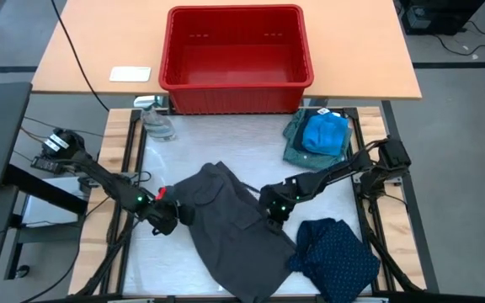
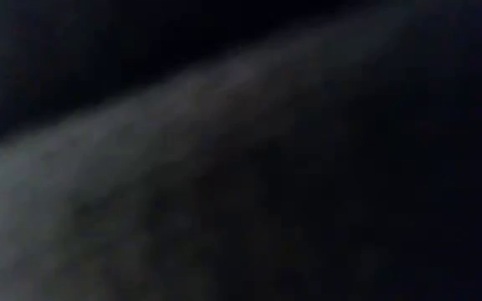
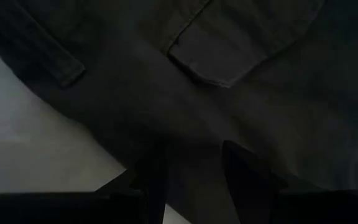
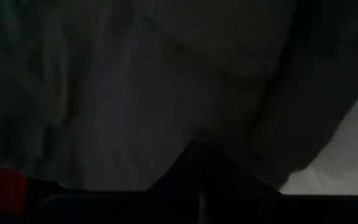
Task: Fold laundry
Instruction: Fold the gray shorts
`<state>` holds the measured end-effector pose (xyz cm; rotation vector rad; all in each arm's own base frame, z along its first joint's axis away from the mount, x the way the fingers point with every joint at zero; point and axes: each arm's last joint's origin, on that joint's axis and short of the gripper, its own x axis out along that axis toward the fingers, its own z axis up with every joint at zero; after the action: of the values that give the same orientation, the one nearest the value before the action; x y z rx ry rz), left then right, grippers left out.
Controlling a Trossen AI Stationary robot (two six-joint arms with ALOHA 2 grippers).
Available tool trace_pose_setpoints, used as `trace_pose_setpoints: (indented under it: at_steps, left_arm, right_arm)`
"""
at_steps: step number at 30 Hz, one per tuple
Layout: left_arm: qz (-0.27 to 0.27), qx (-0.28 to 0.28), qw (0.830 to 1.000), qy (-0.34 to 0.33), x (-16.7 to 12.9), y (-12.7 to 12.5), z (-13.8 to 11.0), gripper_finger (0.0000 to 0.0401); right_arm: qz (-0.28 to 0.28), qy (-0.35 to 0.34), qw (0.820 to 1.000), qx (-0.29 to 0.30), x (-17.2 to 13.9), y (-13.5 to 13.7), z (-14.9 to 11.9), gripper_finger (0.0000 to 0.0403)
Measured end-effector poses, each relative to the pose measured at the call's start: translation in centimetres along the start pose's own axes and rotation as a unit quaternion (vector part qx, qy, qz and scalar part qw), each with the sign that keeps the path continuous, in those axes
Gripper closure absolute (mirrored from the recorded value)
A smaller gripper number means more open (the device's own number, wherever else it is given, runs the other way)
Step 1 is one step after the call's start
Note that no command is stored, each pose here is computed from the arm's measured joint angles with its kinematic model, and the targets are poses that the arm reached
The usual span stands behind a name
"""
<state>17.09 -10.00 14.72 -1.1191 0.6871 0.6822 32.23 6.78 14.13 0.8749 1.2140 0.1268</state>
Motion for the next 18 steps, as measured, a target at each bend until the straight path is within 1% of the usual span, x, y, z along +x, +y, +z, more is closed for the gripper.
trace_pose_setpoints:
  at_steps: [2,7,9,13,18]
  left_arm:
    - [-0.003,-0.001,1.0,0.001,-0.5,0.0,0.2,0.0248]
    - [-0.015,-0.002,1.0,0.007,-1.8,0.1,0.7,0.0246]
    - [-0.016,0.002,1.0,0.01,-2.3,0.2,0.8,0.0238]
    - [0.003,0.014,1.0,0.012,-2.7,0.9,0.7,0.0197]
    - [0.053,0.007,0.999,0.002,-2.4,1.8,0.5,0.0125]
  right_arm:
    - [0.003,-0.018,1.0,0.002,-0.6,-0.1,0.5,0.0382]
    - [-0.019,-0.086,0.996,-0.006,-2.7,-0.6,1.9,0.0344]
    - [-0.024,-0.109,0.994,-0.013,-3.7,-0.8,2.4,0.0326]
    - [-0.027,-0.15,0.988,-0.042,-5.4,-1.1,3.3,0.0279]
    - [-0.009,-0.206,0.972,-0.11,-6.5,-1.2,4.9,0.0215]
